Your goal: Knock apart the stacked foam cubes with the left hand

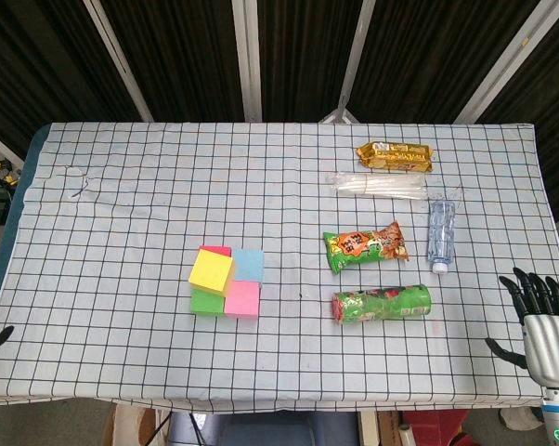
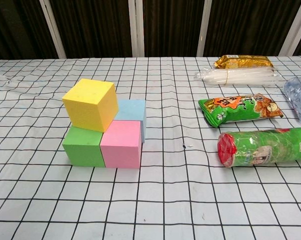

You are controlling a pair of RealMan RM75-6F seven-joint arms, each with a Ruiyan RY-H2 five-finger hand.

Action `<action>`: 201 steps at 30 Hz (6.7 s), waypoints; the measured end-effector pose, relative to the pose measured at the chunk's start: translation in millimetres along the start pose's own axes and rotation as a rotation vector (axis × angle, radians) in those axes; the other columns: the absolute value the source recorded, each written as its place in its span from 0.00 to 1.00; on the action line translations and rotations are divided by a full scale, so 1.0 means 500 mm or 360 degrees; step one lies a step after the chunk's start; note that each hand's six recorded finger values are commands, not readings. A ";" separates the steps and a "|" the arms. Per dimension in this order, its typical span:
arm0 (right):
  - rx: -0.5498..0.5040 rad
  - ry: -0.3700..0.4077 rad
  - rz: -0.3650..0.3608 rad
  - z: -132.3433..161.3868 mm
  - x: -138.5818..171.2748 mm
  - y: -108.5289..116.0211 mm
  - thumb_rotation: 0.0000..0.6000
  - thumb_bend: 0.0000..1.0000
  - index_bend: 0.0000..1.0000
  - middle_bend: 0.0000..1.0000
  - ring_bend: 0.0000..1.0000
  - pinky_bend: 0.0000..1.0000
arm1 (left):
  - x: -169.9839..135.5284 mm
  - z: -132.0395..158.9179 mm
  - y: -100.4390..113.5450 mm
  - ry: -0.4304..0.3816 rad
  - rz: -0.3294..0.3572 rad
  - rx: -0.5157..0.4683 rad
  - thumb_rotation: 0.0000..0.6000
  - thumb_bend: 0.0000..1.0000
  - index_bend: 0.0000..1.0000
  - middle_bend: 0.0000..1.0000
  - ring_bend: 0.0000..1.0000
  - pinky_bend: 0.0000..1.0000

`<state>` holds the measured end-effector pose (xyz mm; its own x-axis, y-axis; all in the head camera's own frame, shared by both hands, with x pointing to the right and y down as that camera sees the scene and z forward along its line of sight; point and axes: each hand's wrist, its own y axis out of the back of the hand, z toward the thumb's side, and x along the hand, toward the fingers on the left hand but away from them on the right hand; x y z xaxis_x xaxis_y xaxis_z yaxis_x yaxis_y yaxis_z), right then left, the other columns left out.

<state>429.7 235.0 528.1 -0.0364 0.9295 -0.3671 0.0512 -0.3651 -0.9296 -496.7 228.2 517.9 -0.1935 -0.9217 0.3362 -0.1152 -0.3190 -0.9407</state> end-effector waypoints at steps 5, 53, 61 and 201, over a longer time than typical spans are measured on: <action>0.0000 0.0002 -0.0001 0.000 0.002 0.001 1.00 0.06 0.17 0.09 0.09 0.00 | -0.002 0.004 0.000 -0.0012 0.0001 -0.0002 1.00 0.04 0.02 0.00 0.00 0.13; 0.0010 -0.0025 0.0058 -0.002 -0.008 -0.016 1.00 0.06 0.17 0.09 0.09 0.00 | 0.203 0.361 0.013 -0.0599 -0.0697 0.0311 1.00 0.00 0.00 0.00 0.00 0.00; 0.0005 -0.0032 0.0051 -0.006 -0.008 -0.013 1.00 0.06 0.17 0.09 0.09 0.00 | 0.191 0.455 -0.034 -0.0726 -0.0814 0.0351 1.00 0.00 0.00 0.00 0.00 0.00; -0.0105 -0.0090 0.0029 -0.037 -0.011 0.007 1.00 0.06 0.17 0.09 0.10 0.00 | 0.114 0.592 -0.290 -0.1053 -0.0888 0.0545 1.00 0.21 0.19 0.42 0.35 0.46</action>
<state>448.5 229.6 527.7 -0.0909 0.9176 -0.3869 0.1180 -0.3758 -0.9191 -202.5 156.3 660.3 0.4106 -0.5200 0.7490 0.2900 -0.7043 -0.6480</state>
